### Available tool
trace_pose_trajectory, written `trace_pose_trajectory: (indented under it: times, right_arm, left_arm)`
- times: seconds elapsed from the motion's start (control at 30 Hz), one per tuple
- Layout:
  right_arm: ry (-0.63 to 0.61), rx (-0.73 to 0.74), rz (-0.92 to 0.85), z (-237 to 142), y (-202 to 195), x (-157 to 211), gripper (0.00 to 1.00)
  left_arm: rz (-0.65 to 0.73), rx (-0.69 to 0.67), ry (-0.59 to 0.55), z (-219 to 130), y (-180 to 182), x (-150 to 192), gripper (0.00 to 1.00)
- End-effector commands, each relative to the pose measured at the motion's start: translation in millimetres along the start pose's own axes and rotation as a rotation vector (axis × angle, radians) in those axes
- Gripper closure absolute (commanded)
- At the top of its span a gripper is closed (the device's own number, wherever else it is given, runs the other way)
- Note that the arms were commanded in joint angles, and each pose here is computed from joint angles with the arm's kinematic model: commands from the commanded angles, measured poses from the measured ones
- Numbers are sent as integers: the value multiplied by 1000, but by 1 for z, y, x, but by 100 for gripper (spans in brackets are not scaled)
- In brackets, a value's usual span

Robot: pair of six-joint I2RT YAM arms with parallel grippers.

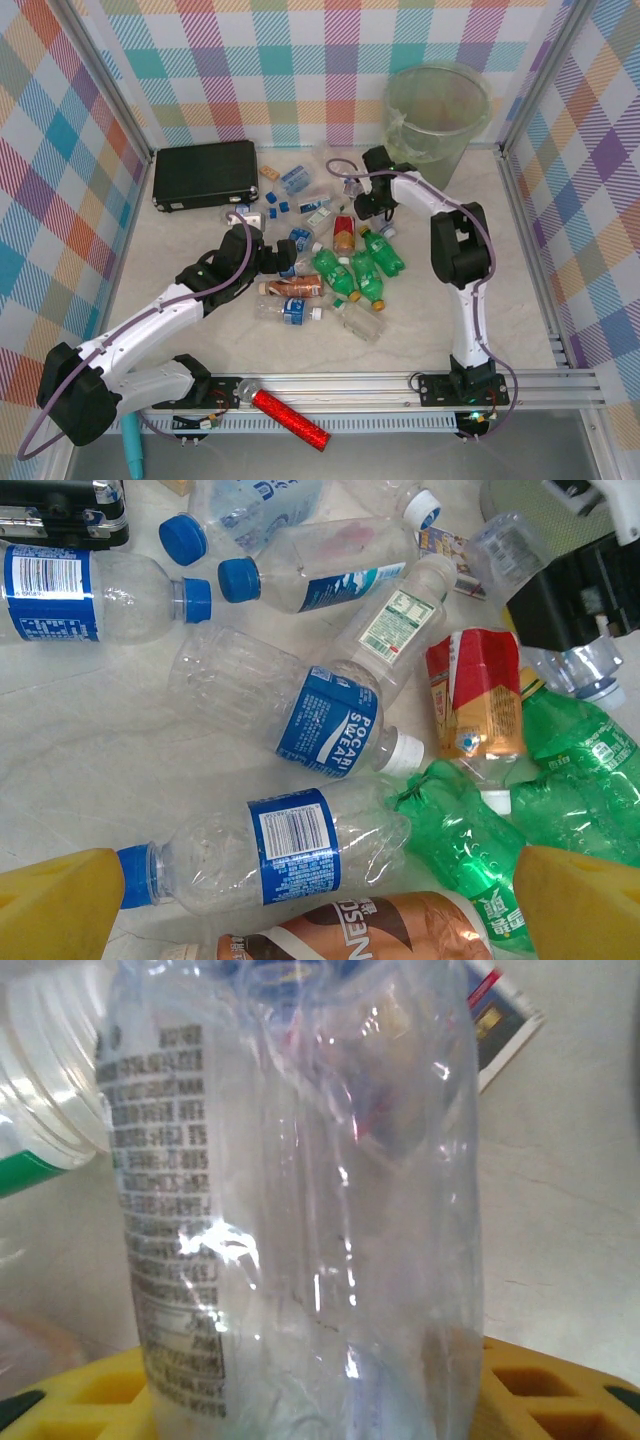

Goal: Put the plastic bottles in the bin

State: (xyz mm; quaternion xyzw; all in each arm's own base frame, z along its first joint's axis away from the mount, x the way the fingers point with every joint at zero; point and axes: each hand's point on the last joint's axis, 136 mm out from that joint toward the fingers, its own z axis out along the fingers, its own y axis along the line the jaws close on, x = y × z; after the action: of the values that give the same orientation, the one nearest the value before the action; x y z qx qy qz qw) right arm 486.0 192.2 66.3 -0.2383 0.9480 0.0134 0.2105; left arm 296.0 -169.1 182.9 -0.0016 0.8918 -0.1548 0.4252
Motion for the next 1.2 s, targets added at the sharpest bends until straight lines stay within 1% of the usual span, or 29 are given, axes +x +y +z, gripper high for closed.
trace_pose_trajectory:
  times: [0.0,0.2,0.27,0.43,0.6,0.67,0.8,0.9,1.03,1.17]
  right_arm:
    - [-115,27,-24,-39,-2,-25,46]
    - [-195,46,-38,-73,3,-40,46]
    - [-234,41,-39,-91,7,-46,46]
    - [-392,16,-34,-156,22,-67,46]
    - [-578,1,-3,-229,21,-87,46]
    - [-641,-7,37,-254,20,-92,46]
    - [-770,18,72,-304,11,-103,46]
    - [-859,54,82,-334,2,-113,45]
    - [-933,101,133,-356,-24,-128,44]
    - [-976,110,216,-363,-56,-142,45]
  left_arm:
    - [2,10,-35,-6,-7,-15,0]
    - [-6,16,-56,-12,-8,-20,0]
    - [-11,18,-63,-15,-8,-22,0]
    - [-21,30,-92,-26,-10,-33,0]
    - [-28,38,-113,-37,-11,-41,0]
    - [-28,40,-122,-41,-11,-44,0]
    - [-29,45,-140,-48,-12,-50,0]
    - [-32,49,-148,-52,-13,-53,1]
    - [-34,54,-153,-57,-13,-56,0]
    - [-31,53,-167,-64,-12,-60,0]
